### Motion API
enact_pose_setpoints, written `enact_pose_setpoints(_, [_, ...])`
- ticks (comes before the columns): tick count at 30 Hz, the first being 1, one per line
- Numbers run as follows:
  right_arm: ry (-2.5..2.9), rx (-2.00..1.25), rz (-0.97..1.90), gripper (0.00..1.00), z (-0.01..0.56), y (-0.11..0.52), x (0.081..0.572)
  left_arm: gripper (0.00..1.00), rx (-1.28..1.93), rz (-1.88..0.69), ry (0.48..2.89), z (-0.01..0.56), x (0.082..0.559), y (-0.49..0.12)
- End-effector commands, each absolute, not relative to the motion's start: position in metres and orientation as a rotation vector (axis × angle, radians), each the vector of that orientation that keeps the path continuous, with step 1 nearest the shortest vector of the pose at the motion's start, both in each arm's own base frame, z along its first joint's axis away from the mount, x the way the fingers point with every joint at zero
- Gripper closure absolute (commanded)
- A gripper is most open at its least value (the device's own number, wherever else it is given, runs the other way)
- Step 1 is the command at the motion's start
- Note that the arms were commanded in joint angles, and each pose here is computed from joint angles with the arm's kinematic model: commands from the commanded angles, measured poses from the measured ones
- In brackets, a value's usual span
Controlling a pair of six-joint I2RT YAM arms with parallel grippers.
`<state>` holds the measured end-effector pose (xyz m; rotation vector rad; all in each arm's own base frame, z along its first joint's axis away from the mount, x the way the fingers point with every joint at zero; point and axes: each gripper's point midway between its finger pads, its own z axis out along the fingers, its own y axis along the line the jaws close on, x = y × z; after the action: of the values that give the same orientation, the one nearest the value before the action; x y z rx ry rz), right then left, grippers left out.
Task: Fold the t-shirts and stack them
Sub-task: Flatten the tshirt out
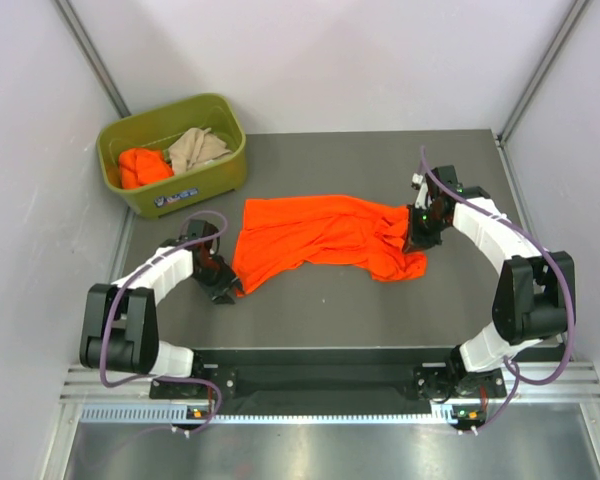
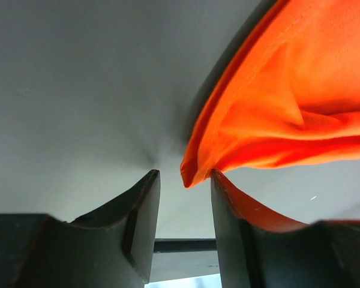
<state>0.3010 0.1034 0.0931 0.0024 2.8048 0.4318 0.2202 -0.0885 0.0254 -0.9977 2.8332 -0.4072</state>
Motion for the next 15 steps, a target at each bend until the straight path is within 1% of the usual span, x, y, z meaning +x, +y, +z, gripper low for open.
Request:
enact_pose_setpoints(1, [2.748,-0.051,0.456,1.00,0.112,0.111,0.306,0.57,-1.022,-0.463,2.791,0.024,0.231,-0.094])
enact_pose_setpoints(3, [2.751,-0.050,0.455,1.00,0.112,0.111,0.305,0.58,-1.027,-0.463,2.792,0.020,0.233,-0.094])
enact_pose_setpoints(6, [2.751,-0.047,0.449,1.00,0.112,0.110,0.306,0.67,-1.019,-0.442,2.782,0.018,0.238,-0.092])
enact_pose_setpoints(7, [2.748,-0.047,0.450,1.00,0.113,0.110,0.306,0.76,-1.014,-0.435,2.773,0.018,0.240,-0.091])
enact_pose_setpoints(8, [2.749,-0.044,0.446,1.00,0.113,0.110,0.307,0.83,-1.007,-0.430,2.762,0.020,0.244,-0.090])
enact_pose_setpoints(9, [2.748,-0.037,0.433,1.00,0.113,0.109,0.307,0.95,-0.999,-0.419,2.754,0.020,0.246,-0.088])
enact_pose_setpoints(10, [2.738,-0.028,0.423,1.00,0.117,0.108,0.311,1.00,-0.993,-0.419,2.747,0.022,0.250,-0.088])
enact_pose_setpoints(12, [2.726,0.001,0.349,1.00,0.124,0.099,0.315,1.00,-0.965,-0.416,2.709,0.034,0.263,-0.086])
enact_pose_setpoints(13, [2.691,0.014,0.312,1.00,0.137,0.095,0.324,1.00,-0.957,-0.417,2.700,0.041,0.266,-0.086])
enact_pose_setpoints(14, [2.675,0.025,0.258,1.00,0.144,0.088,0.328,1.00,-0.924,-0.439,2.641,0.063,0.283,-0.087])
enact_pose_setpoints(15, [2.623,0.072,0.095,1.00,0.156,0.067,0.336,1.00,-0.906,-0.411,2.600,0.077,0.291,-0.082])
